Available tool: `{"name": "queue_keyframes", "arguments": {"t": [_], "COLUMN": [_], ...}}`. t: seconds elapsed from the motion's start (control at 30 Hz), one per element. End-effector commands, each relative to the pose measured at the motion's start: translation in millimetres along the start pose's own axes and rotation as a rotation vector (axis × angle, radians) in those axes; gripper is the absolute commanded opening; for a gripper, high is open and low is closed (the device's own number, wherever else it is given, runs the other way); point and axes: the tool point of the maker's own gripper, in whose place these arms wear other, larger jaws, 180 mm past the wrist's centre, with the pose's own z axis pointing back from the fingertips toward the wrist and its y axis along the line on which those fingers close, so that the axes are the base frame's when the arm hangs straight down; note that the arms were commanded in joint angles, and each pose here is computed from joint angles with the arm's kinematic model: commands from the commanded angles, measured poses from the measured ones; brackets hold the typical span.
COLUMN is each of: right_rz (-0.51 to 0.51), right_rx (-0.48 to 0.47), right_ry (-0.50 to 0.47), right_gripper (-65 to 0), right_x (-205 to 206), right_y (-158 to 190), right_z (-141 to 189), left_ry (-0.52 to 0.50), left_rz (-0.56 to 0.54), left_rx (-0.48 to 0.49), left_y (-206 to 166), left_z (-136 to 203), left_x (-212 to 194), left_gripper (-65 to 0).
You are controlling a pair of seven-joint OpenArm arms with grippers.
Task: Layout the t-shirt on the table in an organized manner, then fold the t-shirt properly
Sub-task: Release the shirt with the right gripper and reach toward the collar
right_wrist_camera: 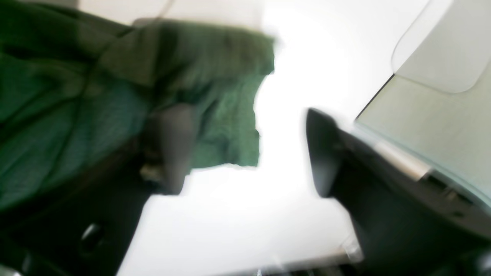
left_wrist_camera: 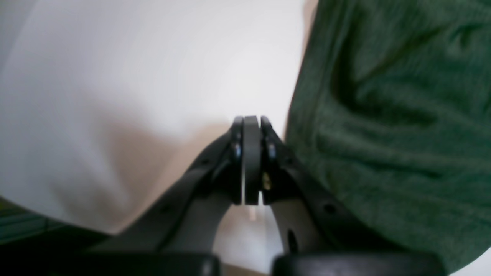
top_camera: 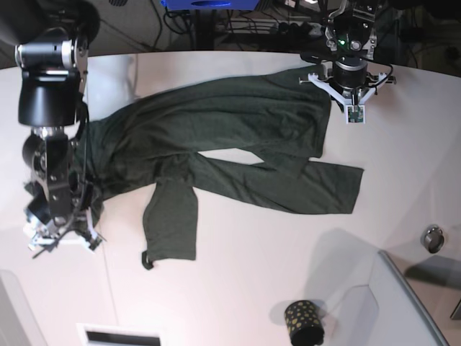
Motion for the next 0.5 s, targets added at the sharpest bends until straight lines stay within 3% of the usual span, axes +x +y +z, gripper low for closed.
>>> {"name": "queue_keyframes", "arguments": {"t": [0.0, 0.1, 0.23, 0.37, 0.47], "right_rz": [-0.055, -0.181, -0.325, -0.351, -0.354], "right_rx": [-0.093, -0.132, -0.031, 0.106, 0.149], "right_ry": [-0.003, 0.02, 0.021, -0.013, -0.037], "right_gripper": [-14.9, -17.0, -24.2, -26.7, -26.7], "right_x": [-11.1, -61.3, -117.4, -132.4, -126.5], "right_y": [-30.9, -21.7, 23.5, 67.5, 82.1], "right_z": [15.1, 33.2, 35.8, 34.1, 34.6], "left_ry": [-0.047, -0.047, -0.06, -0.067, -0.07], "left_rz": [-0.018, -0.022, -0.029, -0.026, -0.02], "left_rx": [0.02, 0.02, 0.019, 0.017, 0.014], "left_y": [8.6, 11.8, 10.5, 9.2, 8.4], "left_z": [-0.2, -0.5, -0.4, -1.4, -1.4], "left_x": [13.1, 13.3, 17.7, 21.0, 22.2], "left_gripper": [-65.0, -65.0, -65.0, -65.0, -65.0]}}
